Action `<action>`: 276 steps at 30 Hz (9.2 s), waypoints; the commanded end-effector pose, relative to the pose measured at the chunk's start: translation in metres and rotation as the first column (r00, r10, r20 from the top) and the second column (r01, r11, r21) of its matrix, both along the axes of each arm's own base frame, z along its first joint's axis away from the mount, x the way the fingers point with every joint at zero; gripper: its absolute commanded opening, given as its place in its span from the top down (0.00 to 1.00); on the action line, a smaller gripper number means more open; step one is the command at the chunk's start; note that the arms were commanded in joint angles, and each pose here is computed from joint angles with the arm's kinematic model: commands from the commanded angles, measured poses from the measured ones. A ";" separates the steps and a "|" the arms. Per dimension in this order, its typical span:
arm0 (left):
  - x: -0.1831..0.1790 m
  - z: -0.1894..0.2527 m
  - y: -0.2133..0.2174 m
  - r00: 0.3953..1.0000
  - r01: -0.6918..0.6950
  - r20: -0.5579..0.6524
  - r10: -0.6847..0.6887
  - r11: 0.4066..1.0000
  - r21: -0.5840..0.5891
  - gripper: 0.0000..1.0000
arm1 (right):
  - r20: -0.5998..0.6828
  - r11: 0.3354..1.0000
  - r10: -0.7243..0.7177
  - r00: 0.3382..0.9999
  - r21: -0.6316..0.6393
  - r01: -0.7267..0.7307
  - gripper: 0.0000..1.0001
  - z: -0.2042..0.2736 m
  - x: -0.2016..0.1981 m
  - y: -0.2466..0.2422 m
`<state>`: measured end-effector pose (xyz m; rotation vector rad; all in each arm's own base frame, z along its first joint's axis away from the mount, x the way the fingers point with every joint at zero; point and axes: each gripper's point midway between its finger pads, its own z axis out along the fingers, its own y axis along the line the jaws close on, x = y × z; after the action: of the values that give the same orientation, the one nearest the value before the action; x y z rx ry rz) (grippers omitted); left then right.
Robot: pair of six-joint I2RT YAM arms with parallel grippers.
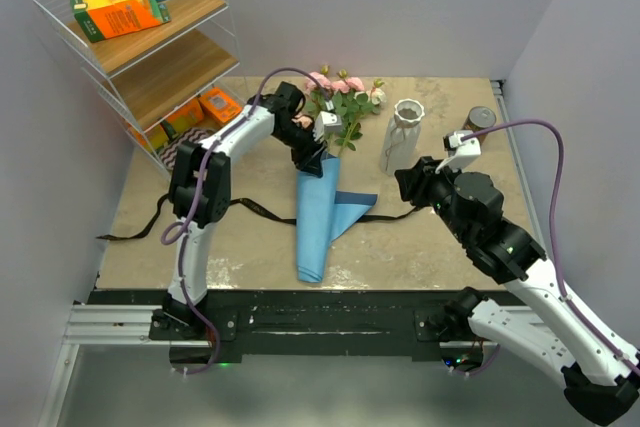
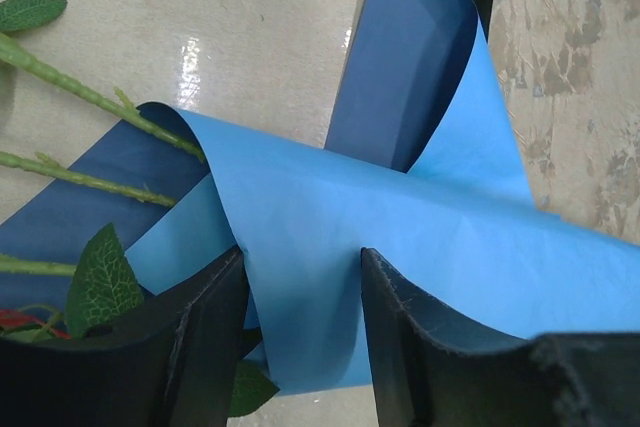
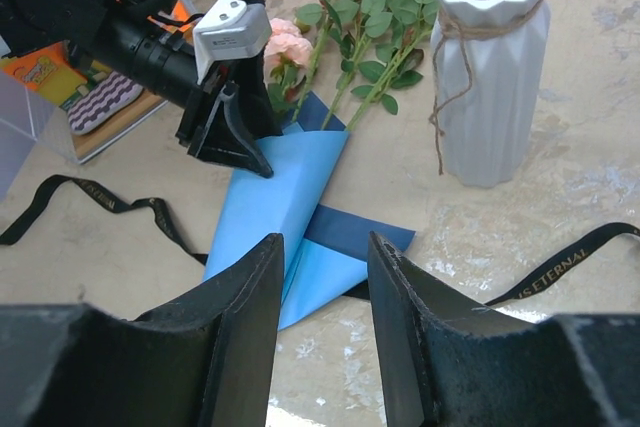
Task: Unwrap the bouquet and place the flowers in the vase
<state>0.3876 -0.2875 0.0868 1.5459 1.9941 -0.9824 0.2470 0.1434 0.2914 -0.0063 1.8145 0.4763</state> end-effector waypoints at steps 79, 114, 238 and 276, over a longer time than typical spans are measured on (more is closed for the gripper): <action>-0.021 0.031 0.031 0.997 0.078 -0.001 -0.078 0.993 -0.085 0.97 | 0.020 0.994 0.051 0.998 0.099 -0.053 0.56 0.008 -0.002 0.015; -0.014 0.090 0.023 0.993 -0.109 0.024 0.113 0.984 -0.140 0.01 | 0.034 0.992 0.049 0.998 0.111 -0.053 0.43 0.017 -0.012 0.006; -0.019 0.000 0.008 0.927 -0.314 -0.195 0.321 0.947 0.065 0.27 | 0.144 0.991 -0.051 0.988 0.133 0.032 0.33 0.056 -0.050 -0.047; -0.150 0.198 -0.074 0.998 -0.018 0.058 0.023 0.997 -0.077 1.00 | 0.189 0.986 -0.052 0.981 0.168 0.020 0.40 0.073 -0.060 -0.054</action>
<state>0.2444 -0.3649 0.2446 1.5344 1.9354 -1.0045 0.1931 0.0928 0.3516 0.0933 1.6206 0.5575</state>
